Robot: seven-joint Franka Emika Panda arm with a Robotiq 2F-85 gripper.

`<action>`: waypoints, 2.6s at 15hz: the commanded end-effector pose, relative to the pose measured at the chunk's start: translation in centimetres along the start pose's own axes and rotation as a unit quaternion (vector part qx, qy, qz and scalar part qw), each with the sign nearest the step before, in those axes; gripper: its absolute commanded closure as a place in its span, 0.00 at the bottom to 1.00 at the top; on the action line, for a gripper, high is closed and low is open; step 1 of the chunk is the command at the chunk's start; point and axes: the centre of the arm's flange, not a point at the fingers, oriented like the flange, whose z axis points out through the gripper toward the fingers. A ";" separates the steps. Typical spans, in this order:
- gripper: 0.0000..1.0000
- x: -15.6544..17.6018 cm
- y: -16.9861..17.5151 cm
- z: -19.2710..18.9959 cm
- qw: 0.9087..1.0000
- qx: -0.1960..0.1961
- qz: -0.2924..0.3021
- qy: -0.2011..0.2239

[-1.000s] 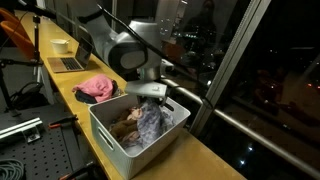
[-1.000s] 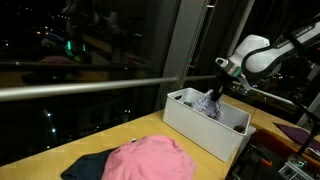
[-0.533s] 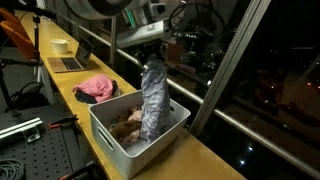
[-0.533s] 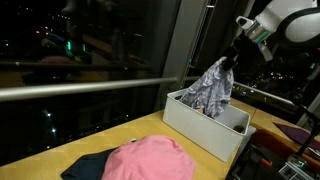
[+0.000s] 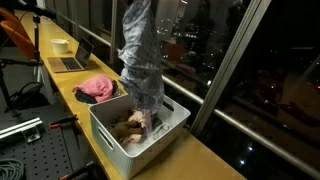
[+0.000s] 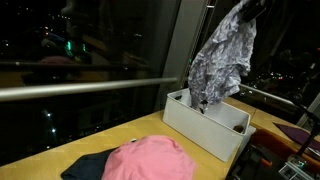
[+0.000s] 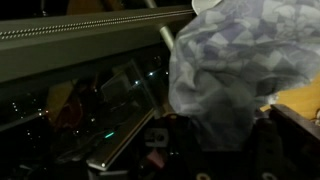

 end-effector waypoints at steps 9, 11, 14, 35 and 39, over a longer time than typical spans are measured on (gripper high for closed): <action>1.00 24.4 -5.5 -14.4 0.992 0.050 -0.112 0.032; 1.00 26.7 -7.1 -13.6 0.989 0.080 -0.112 0.051; 1.00 28.9 -9.6 -10.5 0.985 0.115 -0.117 0.056; 0.67 16.7 -17.9 6.6 0.928 0.372 -0.015 0.032; 0.38 10.8 -15.7 8.6 0.926 0.375 0.012 0.030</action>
